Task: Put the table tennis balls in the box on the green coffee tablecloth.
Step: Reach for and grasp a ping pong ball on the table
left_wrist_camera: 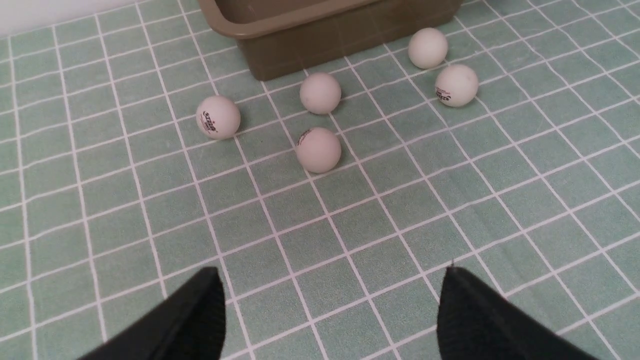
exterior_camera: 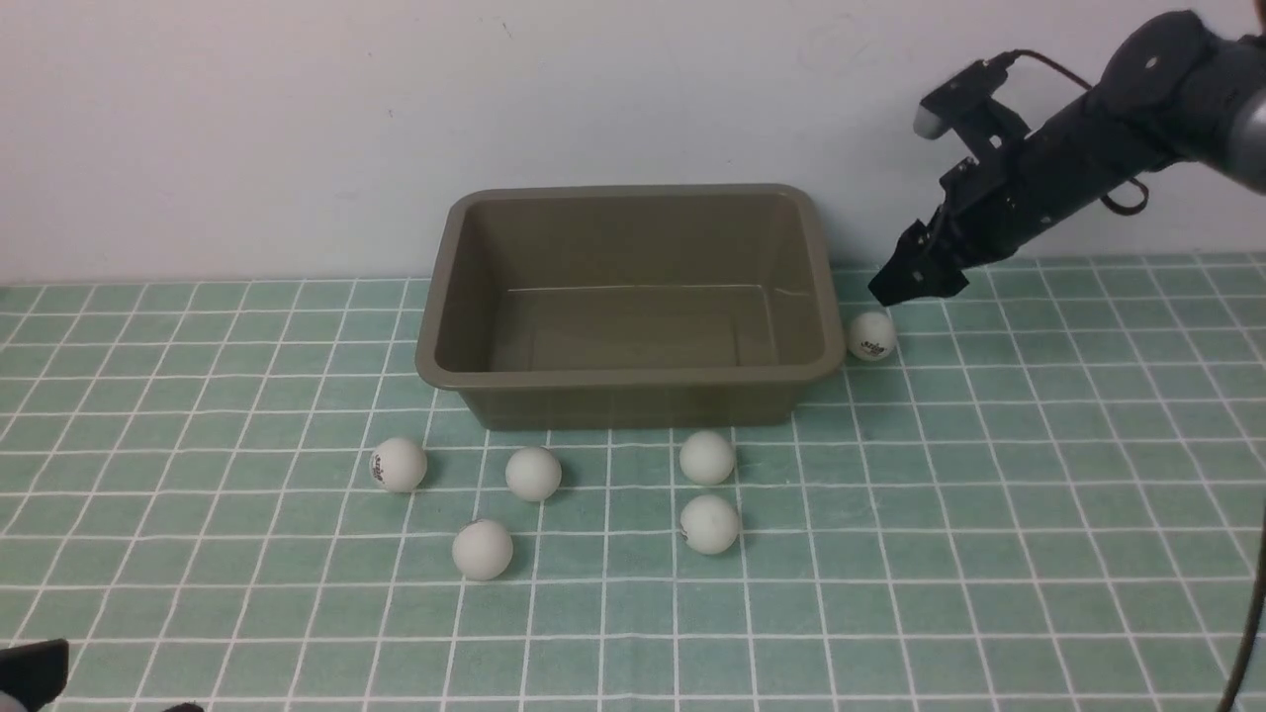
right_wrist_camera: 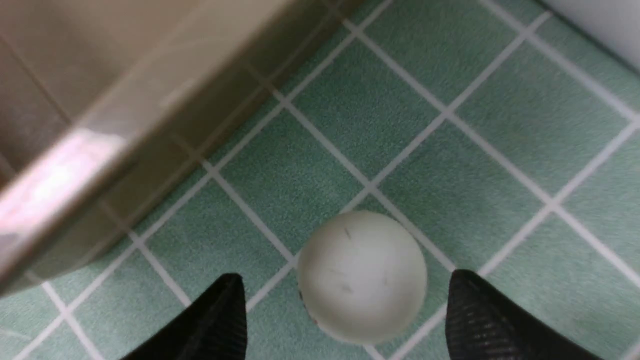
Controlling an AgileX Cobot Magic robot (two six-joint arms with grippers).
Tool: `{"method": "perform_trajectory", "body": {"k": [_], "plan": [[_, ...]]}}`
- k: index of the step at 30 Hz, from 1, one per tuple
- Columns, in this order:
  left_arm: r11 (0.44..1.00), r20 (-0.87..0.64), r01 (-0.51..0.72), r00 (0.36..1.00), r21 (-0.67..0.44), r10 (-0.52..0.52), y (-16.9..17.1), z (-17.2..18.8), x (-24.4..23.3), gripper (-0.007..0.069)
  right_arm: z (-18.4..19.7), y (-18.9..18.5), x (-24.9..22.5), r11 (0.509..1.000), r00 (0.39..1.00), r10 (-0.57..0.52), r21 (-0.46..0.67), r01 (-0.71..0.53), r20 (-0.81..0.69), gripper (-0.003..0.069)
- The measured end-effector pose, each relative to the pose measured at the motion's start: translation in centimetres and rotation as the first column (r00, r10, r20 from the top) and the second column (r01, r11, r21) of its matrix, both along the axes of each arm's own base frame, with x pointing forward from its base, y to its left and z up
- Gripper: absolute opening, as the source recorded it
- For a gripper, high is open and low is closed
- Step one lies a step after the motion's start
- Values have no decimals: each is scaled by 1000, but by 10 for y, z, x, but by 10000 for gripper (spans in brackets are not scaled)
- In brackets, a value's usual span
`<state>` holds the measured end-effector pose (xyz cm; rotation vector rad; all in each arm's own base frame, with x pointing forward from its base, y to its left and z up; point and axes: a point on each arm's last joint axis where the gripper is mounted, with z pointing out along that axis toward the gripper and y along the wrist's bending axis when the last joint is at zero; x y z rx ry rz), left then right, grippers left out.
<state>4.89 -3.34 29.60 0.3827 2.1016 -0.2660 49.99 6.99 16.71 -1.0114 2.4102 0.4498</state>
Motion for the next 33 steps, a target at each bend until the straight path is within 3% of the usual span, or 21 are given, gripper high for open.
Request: {"method": "perform_trajectory", "body": {"k": [11, 14, 16, 22, 28, 33], "plan": [[1000, -1, -1, 1000, -2, 1, 0, 0, 0, 514, -16, 3, 5, 999, 1000, -22, 39, 21, 1, 479], [1000, -1, -1, 1000, -2, 1, 0, 0, 0, 514, -22, 7, 6, 999, 1000, -23, 39, 23, 0, 441], [1000, -1, -1, 1000, -1, 1, 0, 0, 0, 514, -22, 8, 7, 999, 999, -29, 38, 29, 13, 358], [1000, -1, -2, 1000, -1, 2, 0, 0, 0, 514, -17, 7, 8, 999, 999, -45, 25, 44, 30, 352], [1000, 4, -5, 1000, -1, 5, 0, 0, 0, 514, 54, -7, 7, 994, 989, -94, 69, 87, 111, 352], [1000, 6, -7, 1000, -1, 7, 0, 0, 1, 514, 102, 18, -7, 955, 995, -27, 297, -2, 92, 352]]}}
